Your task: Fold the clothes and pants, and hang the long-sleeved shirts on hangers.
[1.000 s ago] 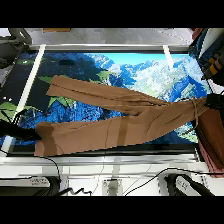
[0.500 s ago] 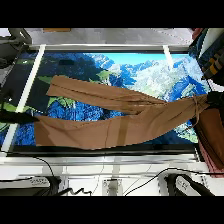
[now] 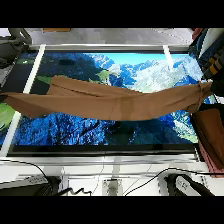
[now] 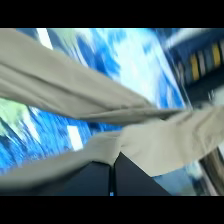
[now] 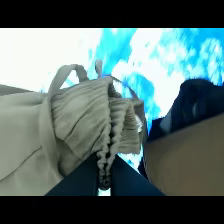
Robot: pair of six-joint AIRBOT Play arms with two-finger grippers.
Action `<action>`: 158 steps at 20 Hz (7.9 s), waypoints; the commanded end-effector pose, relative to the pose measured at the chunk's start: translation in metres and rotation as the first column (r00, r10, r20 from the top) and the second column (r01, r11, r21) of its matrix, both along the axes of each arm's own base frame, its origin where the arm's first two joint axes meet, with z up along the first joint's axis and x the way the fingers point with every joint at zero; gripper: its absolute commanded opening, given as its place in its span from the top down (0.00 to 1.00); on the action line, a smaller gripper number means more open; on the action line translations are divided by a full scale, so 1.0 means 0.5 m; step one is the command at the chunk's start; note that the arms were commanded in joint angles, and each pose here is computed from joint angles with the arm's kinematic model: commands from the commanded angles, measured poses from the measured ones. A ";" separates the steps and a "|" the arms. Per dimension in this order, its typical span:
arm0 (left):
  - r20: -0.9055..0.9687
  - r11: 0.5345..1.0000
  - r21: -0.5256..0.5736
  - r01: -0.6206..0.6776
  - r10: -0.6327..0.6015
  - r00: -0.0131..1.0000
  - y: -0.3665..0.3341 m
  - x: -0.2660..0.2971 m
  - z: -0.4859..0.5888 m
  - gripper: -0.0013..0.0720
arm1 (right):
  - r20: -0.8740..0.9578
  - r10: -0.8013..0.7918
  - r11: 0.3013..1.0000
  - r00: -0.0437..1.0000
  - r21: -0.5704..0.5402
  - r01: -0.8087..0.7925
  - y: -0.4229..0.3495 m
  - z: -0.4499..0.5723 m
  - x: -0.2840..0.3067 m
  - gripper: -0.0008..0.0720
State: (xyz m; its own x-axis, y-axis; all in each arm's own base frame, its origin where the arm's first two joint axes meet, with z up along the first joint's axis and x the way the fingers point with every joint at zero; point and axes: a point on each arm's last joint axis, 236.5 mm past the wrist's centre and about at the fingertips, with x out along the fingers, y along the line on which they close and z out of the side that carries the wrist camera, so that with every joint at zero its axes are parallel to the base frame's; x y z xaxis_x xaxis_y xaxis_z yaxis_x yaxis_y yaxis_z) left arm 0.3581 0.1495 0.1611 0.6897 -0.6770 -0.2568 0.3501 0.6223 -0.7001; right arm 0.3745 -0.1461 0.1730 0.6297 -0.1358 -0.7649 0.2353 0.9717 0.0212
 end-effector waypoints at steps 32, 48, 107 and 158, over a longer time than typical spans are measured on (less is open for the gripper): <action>-0.035 0.783 0.492 -0.380 0.454 0.890 -0.041 0.378 -0.235 0.04 | -0.025 -0.336 0.855 0.941 0.411 0.316 -0.032 -0.349 0.163 0.05; -0.749 0.898 0.360 -0.251 0.439 0.496 -0.017 0.011 -0.522 0.23 | -0.010 -0.284 0.934 0.959 0.222 0.279 -0.083 -0.318 0.140 0.06; -0.362 0.569 0.822 0.003 0.519 0.774 0.139 -0.047 -0.178 0.97 | -0.320 0.191 0.956 0.928 0.274 -0.103 0.248 -0.104 -0.326 0.94; -0.622 0.776 0.152 -0.612 0.556 0.551 -0.124 0.392 -0.498 0.03 | 0.097 -0.505 0.750 0.858 0.541 0.380 0.063 -0.324 0.026 0.24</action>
